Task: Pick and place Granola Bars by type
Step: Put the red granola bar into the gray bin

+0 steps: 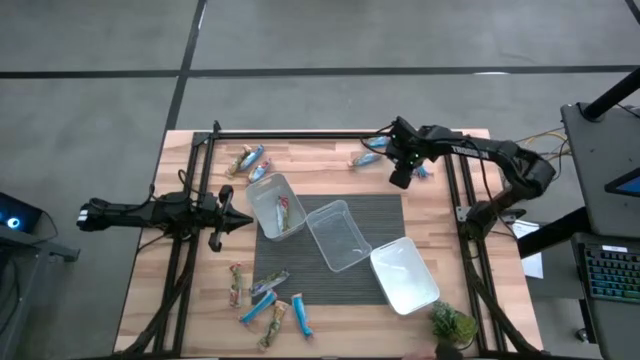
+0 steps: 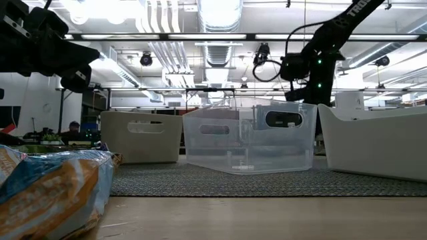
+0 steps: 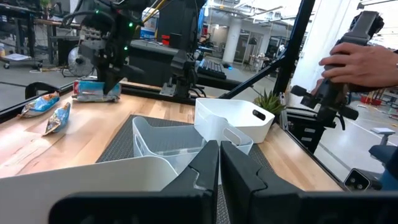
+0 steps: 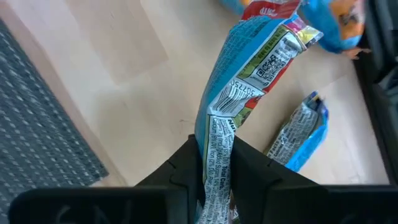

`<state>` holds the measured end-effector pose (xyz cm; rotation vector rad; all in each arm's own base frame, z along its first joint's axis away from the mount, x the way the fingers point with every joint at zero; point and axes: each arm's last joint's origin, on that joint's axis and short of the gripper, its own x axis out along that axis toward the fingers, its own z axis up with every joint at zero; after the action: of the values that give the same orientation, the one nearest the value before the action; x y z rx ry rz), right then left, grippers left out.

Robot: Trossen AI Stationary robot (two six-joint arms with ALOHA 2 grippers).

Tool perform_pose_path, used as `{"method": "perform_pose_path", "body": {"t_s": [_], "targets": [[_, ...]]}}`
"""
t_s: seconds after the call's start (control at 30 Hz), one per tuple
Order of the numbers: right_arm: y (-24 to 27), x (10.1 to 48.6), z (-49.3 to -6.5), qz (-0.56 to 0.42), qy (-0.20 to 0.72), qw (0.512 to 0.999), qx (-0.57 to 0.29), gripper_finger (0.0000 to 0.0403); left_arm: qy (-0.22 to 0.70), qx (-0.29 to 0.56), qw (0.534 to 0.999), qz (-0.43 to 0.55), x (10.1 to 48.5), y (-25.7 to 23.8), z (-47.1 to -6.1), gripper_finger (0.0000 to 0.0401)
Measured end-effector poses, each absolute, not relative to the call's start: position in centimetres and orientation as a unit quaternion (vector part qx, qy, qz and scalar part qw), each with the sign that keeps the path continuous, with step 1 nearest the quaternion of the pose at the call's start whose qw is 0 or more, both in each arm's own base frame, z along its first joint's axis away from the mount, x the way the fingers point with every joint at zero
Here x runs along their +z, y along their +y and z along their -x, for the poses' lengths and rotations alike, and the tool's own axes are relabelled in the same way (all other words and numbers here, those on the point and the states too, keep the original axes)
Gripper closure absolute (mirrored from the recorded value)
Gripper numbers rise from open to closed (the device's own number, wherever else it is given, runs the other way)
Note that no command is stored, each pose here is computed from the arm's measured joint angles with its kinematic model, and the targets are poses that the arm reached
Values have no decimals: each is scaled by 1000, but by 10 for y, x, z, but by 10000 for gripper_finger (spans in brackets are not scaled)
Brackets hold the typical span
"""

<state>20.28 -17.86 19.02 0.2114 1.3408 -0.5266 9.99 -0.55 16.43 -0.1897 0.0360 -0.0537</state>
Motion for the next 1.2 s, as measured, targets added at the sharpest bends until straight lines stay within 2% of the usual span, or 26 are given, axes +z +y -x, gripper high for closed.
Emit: {"method": "perform_pose_path", "body": {"t_s": [0.3, 0.6, 0.87, 1.2], "targets": [[-159, 213, -207, -93, 573, 776, -249, 338, 18, -27, 995, 95, 164, -5, -100, 401], [-131, 247, -227, -137, 508, 829, -190, 341, 18, -27, 995, 95, 164, -5, -100, 401], [-122, 282, -273, -142, 463, 870, -95, 343, 18, -27, 995, 95, 164, -5, -100, 401], [-121, 298, -346, -78, 470, 878, -31, 344, 18, -27, 995, 95, 164, -5, -100, 401]]}}
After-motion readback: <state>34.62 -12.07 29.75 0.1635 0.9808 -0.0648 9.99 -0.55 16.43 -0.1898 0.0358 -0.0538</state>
